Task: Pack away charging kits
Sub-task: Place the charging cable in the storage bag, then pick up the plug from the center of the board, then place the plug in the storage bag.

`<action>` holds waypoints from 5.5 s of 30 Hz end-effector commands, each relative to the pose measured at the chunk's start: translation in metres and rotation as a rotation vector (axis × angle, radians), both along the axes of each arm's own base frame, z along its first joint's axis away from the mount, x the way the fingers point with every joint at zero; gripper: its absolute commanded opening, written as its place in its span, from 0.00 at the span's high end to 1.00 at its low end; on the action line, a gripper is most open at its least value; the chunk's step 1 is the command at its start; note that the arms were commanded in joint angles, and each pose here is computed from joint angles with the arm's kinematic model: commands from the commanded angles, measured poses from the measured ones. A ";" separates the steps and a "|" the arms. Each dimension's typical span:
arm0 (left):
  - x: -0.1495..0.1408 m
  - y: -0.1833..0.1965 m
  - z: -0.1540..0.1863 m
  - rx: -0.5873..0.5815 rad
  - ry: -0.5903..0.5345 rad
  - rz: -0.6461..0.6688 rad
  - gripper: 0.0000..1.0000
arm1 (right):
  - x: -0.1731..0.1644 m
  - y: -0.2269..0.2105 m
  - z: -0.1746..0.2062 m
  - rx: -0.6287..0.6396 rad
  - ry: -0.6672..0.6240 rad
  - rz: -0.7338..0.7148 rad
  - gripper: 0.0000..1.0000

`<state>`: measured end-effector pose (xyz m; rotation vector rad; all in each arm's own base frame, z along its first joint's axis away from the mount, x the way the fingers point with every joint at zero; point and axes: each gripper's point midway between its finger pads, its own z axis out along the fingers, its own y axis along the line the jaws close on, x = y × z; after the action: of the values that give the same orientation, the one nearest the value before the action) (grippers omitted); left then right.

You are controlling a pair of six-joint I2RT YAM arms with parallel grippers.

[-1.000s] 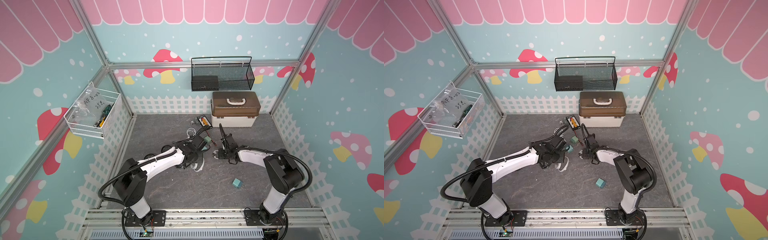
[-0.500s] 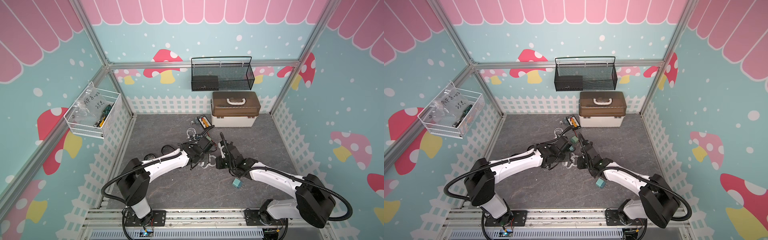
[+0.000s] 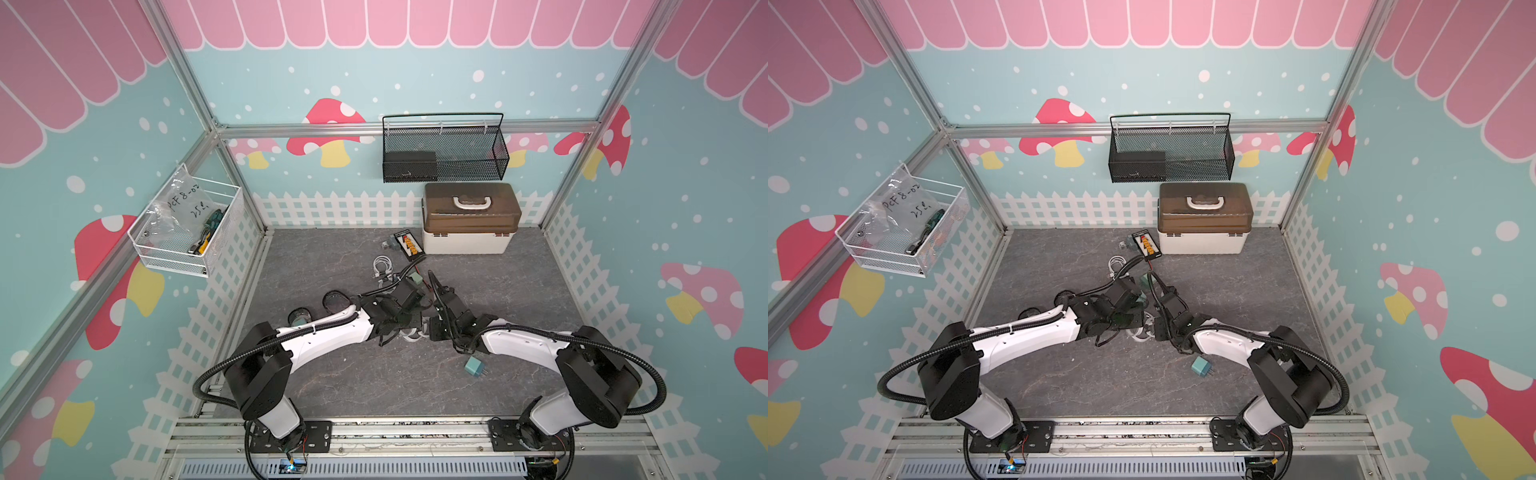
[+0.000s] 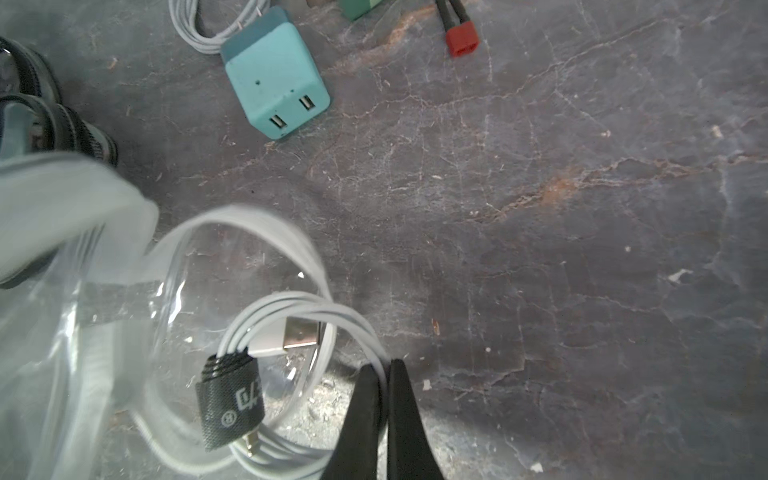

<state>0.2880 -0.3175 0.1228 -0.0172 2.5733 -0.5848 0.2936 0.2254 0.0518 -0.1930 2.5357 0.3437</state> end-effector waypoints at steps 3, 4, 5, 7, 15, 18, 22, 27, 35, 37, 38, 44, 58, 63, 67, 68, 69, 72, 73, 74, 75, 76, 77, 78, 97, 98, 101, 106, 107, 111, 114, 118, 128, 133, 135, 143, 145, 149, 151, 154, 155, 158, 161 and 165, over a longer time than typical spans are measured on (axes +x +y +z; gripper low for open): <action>-0.010 -0.036 0.012 -0.140 -0.010 -0.079 1.00 | 0.014 0.010 0.018 0.042 -0.050 -0.009 1.00; -0.011 -0.040 0.011 -0.153 -0.007 -0.093 1.00 | 0.014 0.011 0.019 0.050 -0.051 -0.006 1.00; -0.011 -0.044 0.011 -0.169 -0.004 -0.102 1.00 | 0.014 0.012 0.020 0.057 -0.053 -0.004 1.00; -0.010 -0.046 0.009 -0.176 -0.006 -0.102 1.00 | 0.013 0.013 0.019 0.056 -0.048 -0.001 1.00; 0.007 -0.032 0.003 -0.147 -0.056 -0.019 1.00 | 0.010 0.010 0.012 0.035 -0.029 0.005 1.00; 0.009 -0.032 0.005 -0.162 -0.075 -0.015 1.00 | 0.009 0.009 0.010 0.031 -0.023 0.009 1.00; 0.011 -0.030 0.009 -0.165 -0.090 -0.004 1.00 | 0.009 0.005 0.009 0.007 -0.029 0.000 0.98; 0.011 -0.021 0.005 -0.133 -0.088 0.024 1.00 | 0.014 -0.005 0.010 -0.050 -0.047 -0.030 0.96; 0.017 0.002 -0.005 -0.023 -0.075 0.097 1.00 | 0.010 -0.009 0.032 -0.025 -0.085 -0.026 0.69; 0.020 0.007 -0.005 -0.020 -0.070 0.110 1.00 | 0.005 -0.012 0.039 -0.006 -0.097 -0.027 0.61; 0.021 0.009 -0.005 -0.018 -0.071 0.112 1.00 | 0.003 -0.014 0.041 -0.001 -0.099 -0.028 0.59; 0.023 0.019 -0.003 0.026 -0.056 0.120 1.00 | -0.027 -0.034 0.016 -0.023 -0.014 -0.044 0.44; 0.018 0.022 -0.004 0.068 -0.031 0.089 1.00 | -0.078 -0.094 -0.012 -0.163 0.088 -0.113 0.28; 0.016 0.026 -0.001 0.062 -0.042 0.091 1.00 | -0.101 -0.097 -0.029 -0.133 0.177 -0.115 0.27; 0.014 0.027 0.000 0.056 -0.046 0.092 1.00 | -0.116 -0.098 -0.035 -0.132 0.226 -0.102 0.28; 0.014 0.027 0.000 0.055 -0.046 0.091 1.00 | -0.119 -0.098 -0.035 -0.137 0.236 -0.097 0.28; 0.014 0.027 0.000 0.054 -0.047 0.090 1.00 | -0.121 -0.096 -0.035 -0.143 0.243 -0.088 0.28; 0.015 0.026 0.002 0.052 -0.050 0.086 1.00 | -0.126 -0.088 -0.036 -0.169 0.258 -0.056 0.31; 0.015 0.026 0.002 0.051 -0.050 0.084 1.00 | -0.127 -0.085 -0.037 -0.179 0.262 -0.047 0.32; 0.015 0.024 0.003 0.048 -0.051 0.081 1.00 | -0.128 -0.082 -0.037 -0.189 0.263 -0.039 0.32; 0.016 0.024 0.005 0.046 -0.053 0.081 1.00 | -0.129 -0.079 -0.037 -0.200 0.265 -0.028 0.32; 0.016 0.023 0.005 0.044 -0.052 0.077 1.00 | -0.130 -0.076 -0.037 -0.212 0.261 -0.021 0.33; 0.016 0.022 0.005 0.045 -0.051 0.074 1.00 | -0.130 -0.074 -0.036 -0.223 0.255 -0.015 0.34; 0.016 0.021 0.006 0.042 -0.051 0.070 1.00 | -0.129 -0.073 -0.035 -0.238 0.248 -0.012 0.36; 0.010 0.006 -0.001 0.004 -0.015 0.021 1.00 | -0.128 -0.082 -0.012 -0.238 0.150 -0.047 0.81; 0.008 0.001 -0.001 -0.007 -0.012 0.006 1.00 | -0.122 -0.074 -0.002 -0.208 0.125 -0.036 0.81; 0.000 -0.012 -0.002 -0.037 0.001 -0.039 1.00 | -0.101 -0.043 0.034 -0.106 0.044 -0.008 0.85; -0.008 -0.023 -0.007 -0.105 0.030 -0.068 1.00 | -0.068 -0.005 0.068 -0.027 -0.040 0.004 0.90; -0.010 -0.023 -0.007 -0.107 0.032 -0.070 1.00 | -0.062 -0.001 0.069 -0.016 -0.052 -0.002 0.90; -0.014 -0.022 -0.007 -0.125 0.040 -0.071 1.00 | -0.044 0.010 0.061 0.020 -0.051 -0.013 0.91; -0.017 -0.025 -0.005 -0.151 0.039 -0.080 1.00 | -0.031 0.013 0.055 0.025 -0.047 -0.015 0.93; -0.019 -0.028 -0.005 -0.182 0.039 -0.082 1.00 | -0.021 0.011 0.051 0.024 -0.053 -0.036 0.93; -0.018 -0.037 -0.003 -0.286 0.021 -0.067 1.00 | -0.009 0.012 0.030 0.049 -0.025 -0.056 0.93; -0.017 -0.031 -0.002 -0.285 0.003 -0.040 1.00 | -0.007 0.004 0.018 0.036 -0.005 -0.082 0.93; -0.016 -0.028 0.001 -0.291 -0.009 -0.033 1.00 | -0.006 0.003 0.015 0.056 0.002 -0.085 0.93; -0.017 -0.030 0.000 -0.314 -0.013 -0.034 1.00 | -0.009 0.007 0.012 0.079 0.017 -0.072 0.92; -0.017 -0.033 -0.002 -0.323 -0.007 -0.042 1.00 | -0.008 0.009 0.010 0.082 0.021 -0.071 0.91; -0.018 -0.038 -0.003 -0.345 0.002 -0.053 1.00 | -0.007 0.014 0.004 0.084 0.040 -0.064 0.88; -0.018 -0.037 -0.004 -0.341 0.001 -0.050 1.00 | -0.006 0.017 0.001 0.086 0.048 -0.059 0.86; -0.018 -0.036 -0.006 -0.337 0.000 -0.048 1.00 | -0.005 0.018 0.000 0.087 0.050 -0.057 0.76; -0.018 -0.036 -0.006 -0.338 0.000 -0.048 1.00 | -0.006 0.019 0.000 0.088 0.051 -0.056 0.73; -0.018 -0.036 -0.010 -0.334 0.003 -0.046 1.00 | -0.005 0.019 0.005 0.095 0.040 -0.051 0.60; -0.018 -0.037 -0.012 -0.335 0.006 -0.045 1.00 | -0.005 0.018 0.012 0.102 0.024 -0.049 0.47; -0.017 -0.034 -0.014 -0.327 0.003 -0.034 1.00 | -0.006 0.009 0.020 0.087 0.004 -0.059 0.39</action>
<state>0.2730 -0.3429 0.1057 -0.0844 2.4756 -0.9558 0.2817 0.2295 0.0492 -0.0902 2.5854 0.3812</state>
